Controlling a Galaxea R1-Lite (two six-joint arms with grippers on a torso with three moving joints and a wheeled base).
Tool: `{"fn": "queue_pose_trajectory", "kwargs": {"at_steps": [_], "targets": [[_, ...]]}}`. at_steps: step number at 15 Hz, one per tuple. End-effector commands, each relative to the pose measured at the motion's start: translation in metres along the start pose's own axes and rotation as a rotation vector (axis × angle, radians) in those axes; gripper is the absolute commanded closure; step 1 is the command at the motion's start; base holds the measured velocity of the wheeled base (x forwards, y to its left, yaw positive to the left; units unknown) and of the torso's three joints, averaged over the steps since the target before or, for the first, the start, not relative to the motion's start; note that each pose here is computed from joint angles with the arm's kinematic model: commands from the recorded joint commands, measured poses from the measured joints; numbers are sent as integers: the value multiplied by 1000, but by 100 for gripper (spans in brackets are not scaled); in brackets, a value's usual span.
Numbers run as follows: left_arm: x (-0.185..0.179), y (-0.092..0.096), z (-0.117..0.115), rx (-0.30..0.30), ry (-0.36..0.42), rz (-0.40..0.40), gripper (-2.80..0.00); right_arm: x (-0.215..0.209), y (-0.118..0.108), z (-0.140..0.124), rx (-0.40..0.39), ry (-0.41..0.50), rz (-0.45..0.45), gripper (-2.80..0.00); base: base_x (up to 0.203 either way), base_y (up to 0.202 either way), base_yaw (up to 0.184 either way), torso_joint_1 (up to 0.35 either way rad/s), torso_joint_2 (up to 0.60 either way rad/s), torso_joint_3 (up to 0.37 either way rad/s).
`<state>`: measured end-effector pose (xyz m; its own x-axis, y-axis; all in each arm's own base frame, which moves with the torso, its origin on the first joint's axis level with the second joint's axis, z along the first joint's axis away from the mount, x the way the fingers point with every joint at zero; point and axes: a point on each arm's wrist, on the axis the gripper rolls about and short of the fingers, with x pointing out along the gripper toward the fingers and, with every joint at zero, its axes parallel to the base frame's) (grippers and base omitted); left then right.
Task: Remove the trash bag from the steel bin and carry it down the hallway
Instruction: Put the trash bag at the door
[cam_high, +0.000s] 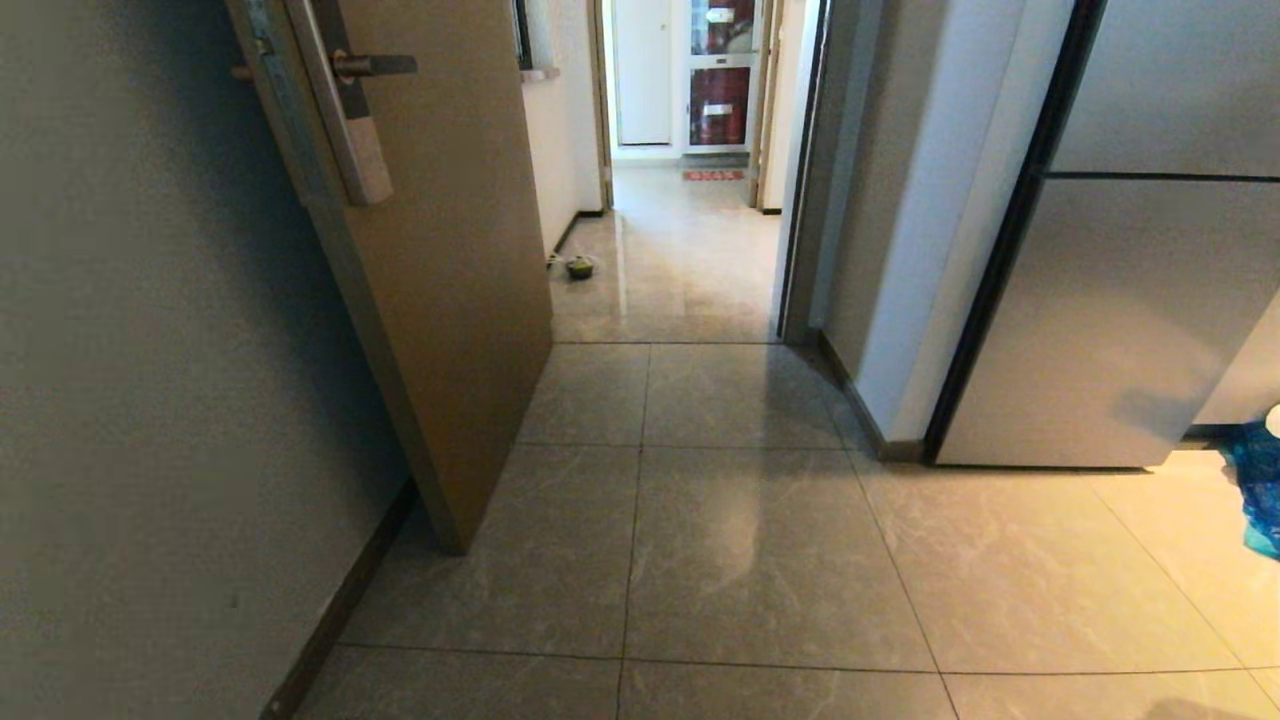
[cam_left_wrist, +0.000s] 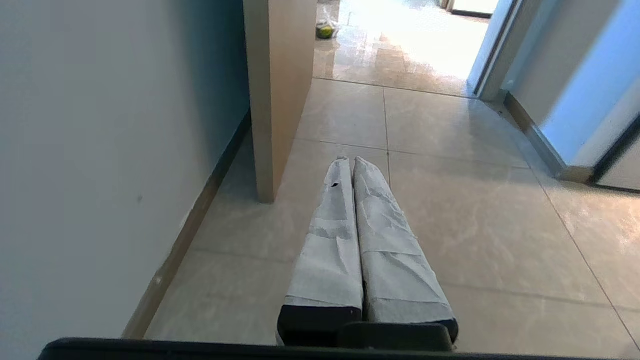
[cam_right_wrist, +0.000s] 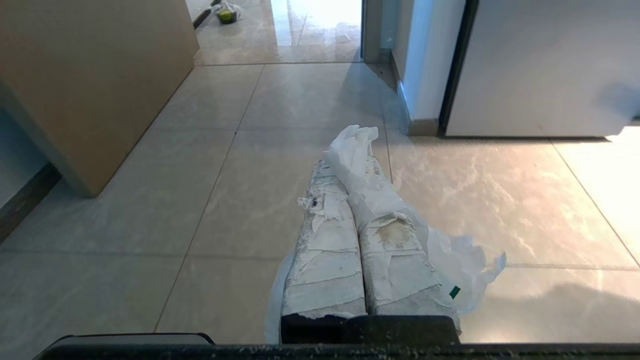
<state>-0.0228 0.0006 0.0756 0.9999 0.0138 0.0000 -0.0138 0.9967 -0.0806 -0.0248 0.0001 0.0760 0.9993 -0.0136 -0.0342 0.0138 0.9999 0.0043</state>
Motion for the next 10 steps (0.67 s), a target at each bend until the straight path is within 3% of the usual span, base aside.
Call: {"fn": "queue_pose_trajectory", "kwargs": {"at_steps": [1,10], "targets": [[0,0,0,-1,0,0,0,0,0,0,0,-1,0,0,191,0,5,2,2,2],[0,0,0,-1,0,0,0,0,0,0,0,-1,0,0,192,0,1,3,3,4]]}}
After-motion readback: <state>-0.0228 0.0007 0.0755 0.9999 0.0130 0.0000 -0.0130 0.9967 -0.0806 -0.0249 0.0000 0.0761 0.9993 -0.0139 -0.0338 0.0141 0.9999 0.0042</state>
